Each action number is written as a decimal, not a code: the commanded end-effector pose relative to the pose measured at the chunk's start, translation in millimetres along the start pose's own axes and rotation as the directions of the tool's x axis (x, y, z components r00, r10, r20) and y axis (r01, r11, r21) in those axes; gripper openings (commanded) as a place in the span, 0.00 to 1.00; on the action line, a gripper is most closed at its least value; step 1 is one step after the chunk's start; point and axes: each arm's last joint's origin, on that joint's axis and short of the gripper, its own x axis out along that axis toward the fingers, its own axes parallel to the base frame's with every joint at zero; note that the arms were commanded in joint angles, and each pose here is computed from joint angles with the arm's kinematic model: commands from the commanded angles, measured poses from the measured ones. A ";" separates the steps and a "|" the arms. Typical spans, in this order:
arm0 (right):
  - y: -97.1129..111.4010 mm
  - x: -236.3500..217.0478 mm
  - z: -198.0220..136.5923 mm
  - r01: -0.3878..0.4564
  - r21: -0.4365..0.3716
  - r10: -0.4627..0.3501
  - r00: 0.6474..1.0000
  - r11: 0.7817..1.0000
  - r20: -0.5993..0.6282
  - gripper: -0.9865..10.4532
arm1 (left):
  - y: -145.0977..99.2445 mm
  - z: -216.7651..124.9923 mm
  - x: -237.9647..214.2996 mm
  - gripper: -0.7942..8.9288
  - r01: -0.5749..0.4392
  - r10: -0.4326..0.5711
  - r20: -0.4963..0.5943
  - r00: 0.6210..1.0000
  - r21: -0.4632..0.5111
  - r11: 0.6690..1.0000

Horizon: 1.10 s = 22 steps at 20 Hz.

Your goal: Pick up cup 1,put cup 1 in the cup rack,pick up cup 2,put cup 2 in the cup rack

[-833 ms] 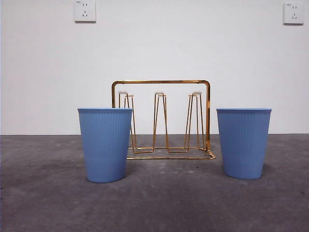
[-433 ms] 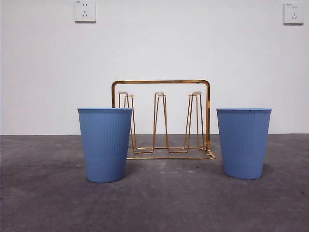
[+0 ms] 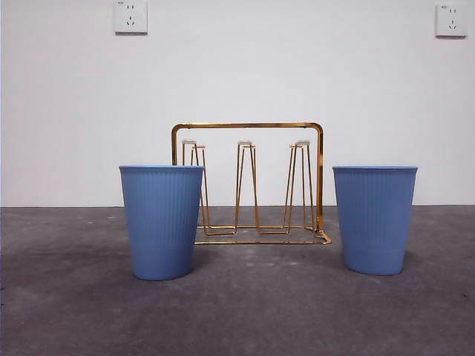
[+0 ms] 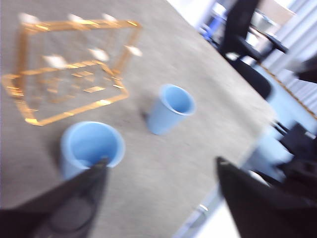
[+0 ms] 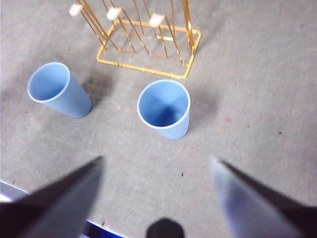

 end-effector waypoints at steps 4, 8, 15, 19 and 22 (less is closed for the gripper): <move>-9.3 20.2 10.9 -0.011 0.032 0.013 0.998 0.999 -0.060 0.61 | -2.3 15.5 14.1 0.79 0.070 -0.069 -0.044 0.997 0.029 0.997; -24.9 53.9 28.2 -0.010 0.092 0.019 0.994 0.996 -0.104 0.61 | -5.3 25.3 23.0 0.79 0.108 -0.105 -0.046 0.993 0.060 0.992; -42.0 154.1 50.3 0.028 0.107 0.001 0.965 0.994 -0.262 0.60 | -12.3 38.0 34.0 0.79 0.252 -0.251 -0.022 0.968 0.057 0.966; -38.0 207.1 48.8 0.077 0.067 -0.049 0.935 0.995 -0.351 0.53 | -17.9 40.5 38.6 0.79 0.286 -0.286 -0.017 0.958 0.049 0.957; -37.4 237.1 42.2 0.097 0.046 -0.070 0.907 0.994 -0.416 0.49 | -23.5 40.9 41.9 0.79 0.316 -0.315 -0.024 0.949 0.039 0.948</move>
